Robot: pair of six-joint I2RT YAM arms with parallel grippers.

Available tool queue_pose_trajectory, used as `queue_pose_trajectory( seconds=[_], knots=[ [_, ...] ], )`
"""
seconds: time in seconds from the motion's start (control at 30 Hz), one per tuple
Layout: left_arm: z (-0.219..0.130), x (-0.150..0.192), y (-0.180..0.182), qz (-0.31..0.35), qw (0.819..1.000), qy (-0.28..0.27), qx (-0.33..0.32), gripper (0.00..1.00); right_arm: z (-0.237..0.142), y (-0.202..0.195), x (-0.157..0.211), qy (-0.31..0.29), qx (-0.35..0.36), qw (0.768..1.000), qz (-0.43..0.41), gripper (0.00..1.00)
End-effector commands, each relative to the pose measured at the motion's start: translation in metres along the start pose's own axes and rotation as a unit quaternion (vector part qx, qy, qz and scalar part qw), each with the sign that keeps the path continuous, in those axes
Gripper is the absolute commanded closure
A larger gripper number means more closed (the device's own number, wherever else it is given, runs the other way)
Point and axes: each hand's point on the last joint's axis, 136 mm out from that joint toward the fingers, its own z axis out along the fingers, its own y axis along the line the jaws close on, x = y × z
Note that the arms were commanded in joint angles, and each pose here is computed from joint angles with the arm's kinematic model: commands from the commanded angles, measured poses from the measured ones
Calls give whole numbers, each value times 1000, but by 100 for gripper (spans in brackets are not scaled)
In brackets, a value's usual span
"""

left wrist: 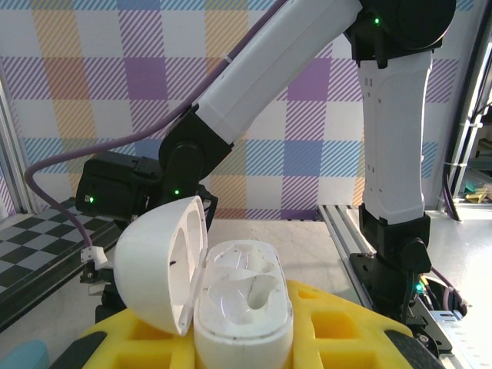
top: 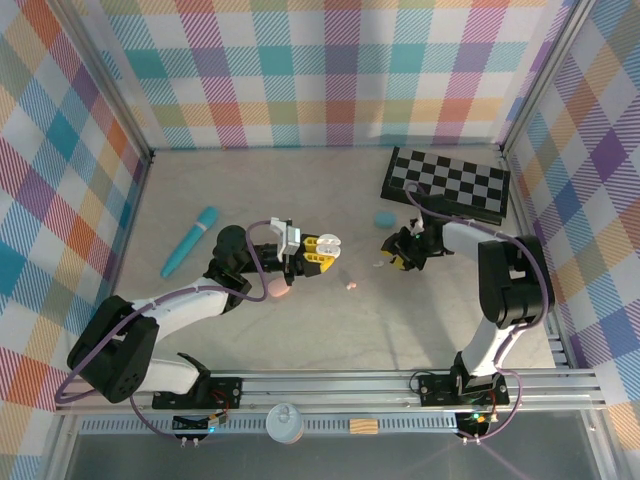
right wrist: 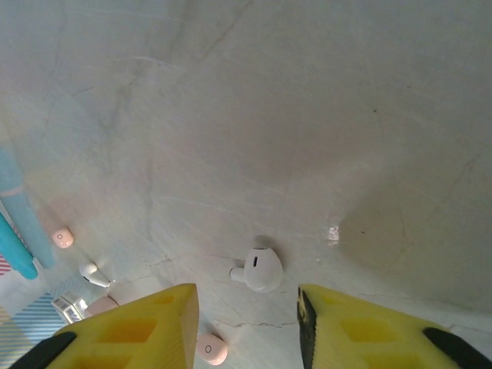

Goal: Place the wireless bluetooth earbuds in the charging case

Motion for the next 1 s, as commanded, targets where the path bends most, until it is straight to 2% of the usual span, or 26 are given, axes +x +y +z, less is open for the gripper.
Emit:
queue_pose_trajectory(
  seconds=[0.0,0.4,0.97],
  knots=[
    [-3,-6,-3,26,1000,-5,6,84,4,10,-1,13,-16,1000,-2,64],
    [-3,-4,-2,23,1000,-1,5,83,19,11,5,40,-16,999,-12,70],
    [-3,-4,-3,22,1000,2,5,84,30,2,16,66,19,997,-32,71]
  ],
)
